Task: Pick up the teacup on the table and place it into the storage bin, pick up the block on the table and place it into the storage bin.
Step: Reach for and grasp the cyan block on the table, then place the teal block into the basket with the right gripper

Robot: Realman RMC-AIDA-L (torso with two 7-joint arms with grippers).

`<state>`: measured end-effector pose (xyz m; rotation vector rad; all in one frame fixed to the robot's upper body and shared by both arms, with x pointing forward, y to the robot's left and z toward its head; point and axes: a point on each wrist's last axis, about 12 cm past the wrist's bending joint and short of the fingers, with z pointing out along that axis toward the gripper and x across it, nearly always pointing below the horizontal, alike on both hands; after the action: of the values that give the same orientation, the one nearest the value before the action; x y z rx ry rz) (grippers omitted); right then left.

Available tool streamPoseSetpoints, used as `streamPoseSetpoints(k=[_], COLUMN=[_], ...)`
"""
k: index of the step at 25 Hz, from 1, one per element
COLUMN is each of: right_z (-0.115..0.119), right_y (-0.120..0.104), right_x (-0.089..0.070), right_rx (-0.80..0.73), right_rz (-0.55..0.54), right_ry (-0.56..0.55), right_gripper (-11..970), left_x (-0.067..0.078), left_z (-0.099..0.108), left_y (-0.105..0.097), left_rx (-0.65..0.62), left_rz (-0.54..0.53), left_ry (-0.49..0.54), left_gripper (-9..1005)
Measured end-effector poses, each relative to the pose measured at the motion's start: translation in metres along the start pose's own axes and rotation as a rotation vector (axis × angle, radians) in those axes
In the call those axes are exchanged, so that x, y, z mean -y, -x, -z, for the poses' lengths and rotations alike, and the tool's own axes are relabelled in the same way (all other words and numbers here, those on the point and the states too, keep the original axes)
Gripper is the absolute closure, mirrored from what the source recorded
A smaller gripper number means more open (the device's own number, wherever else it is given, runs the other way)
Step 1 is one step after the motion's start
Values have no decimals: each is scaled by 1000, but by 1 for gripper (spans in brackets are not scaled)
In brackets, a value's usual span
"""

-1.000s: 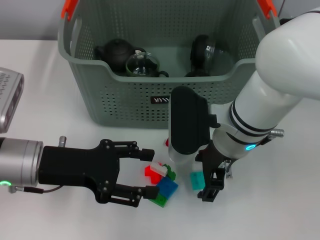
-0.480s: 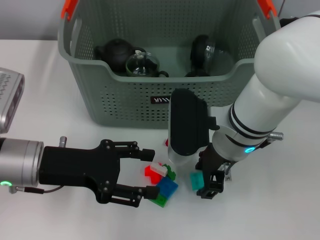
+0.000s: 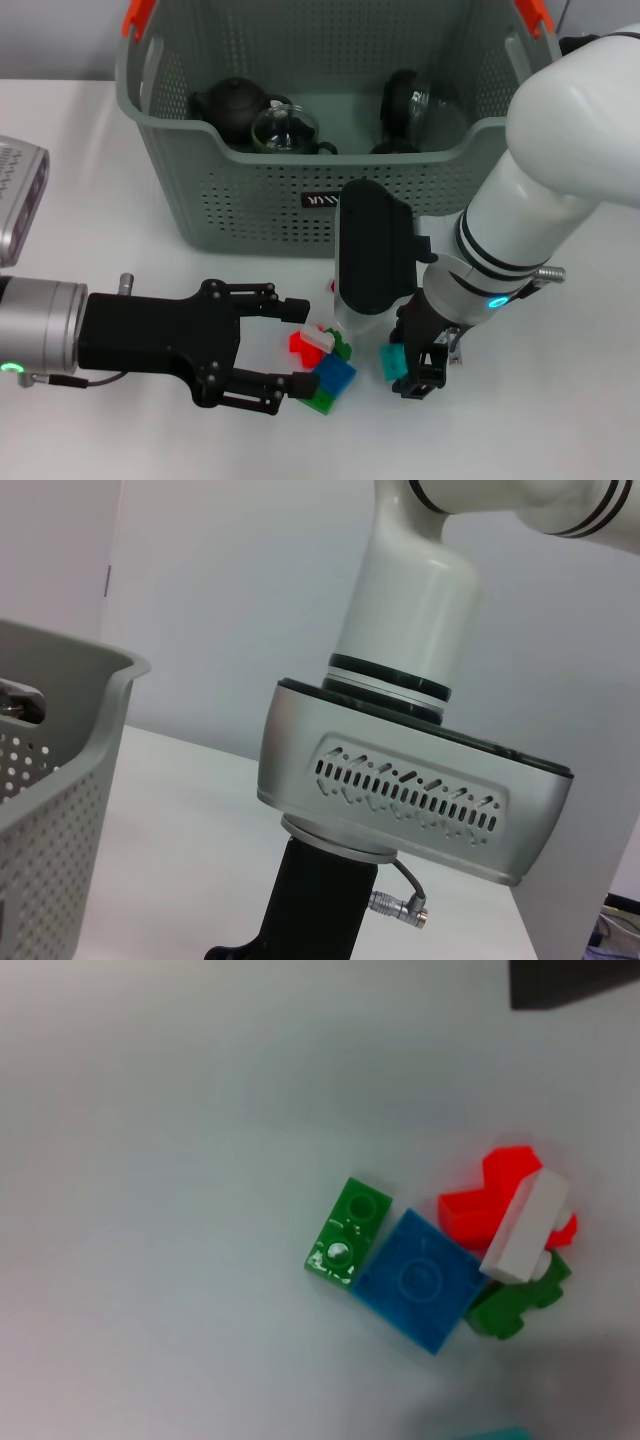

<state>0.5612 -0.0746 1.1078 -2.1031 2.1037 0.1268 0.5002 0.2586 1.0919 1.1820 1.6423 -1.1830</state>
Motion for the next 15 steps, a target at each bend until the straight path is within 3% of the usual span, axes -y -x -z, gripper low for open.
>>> streamPoseSetpoints(k=[9, 15], right_z=[0, 2], right_y=[0, 0], right_x=[0, 1], right_rx=[-5, -11], right_rz=[-10, -27], right_ry=[1, -2], right_gripper=[364, 530], left_x=[0, 0], left_z=[-1, -1], left_y=[-1, -1], left_rx=[2, 2], left_rz=[6, 5], left_ry=[-2, -2], left_gripper=[182, 182])
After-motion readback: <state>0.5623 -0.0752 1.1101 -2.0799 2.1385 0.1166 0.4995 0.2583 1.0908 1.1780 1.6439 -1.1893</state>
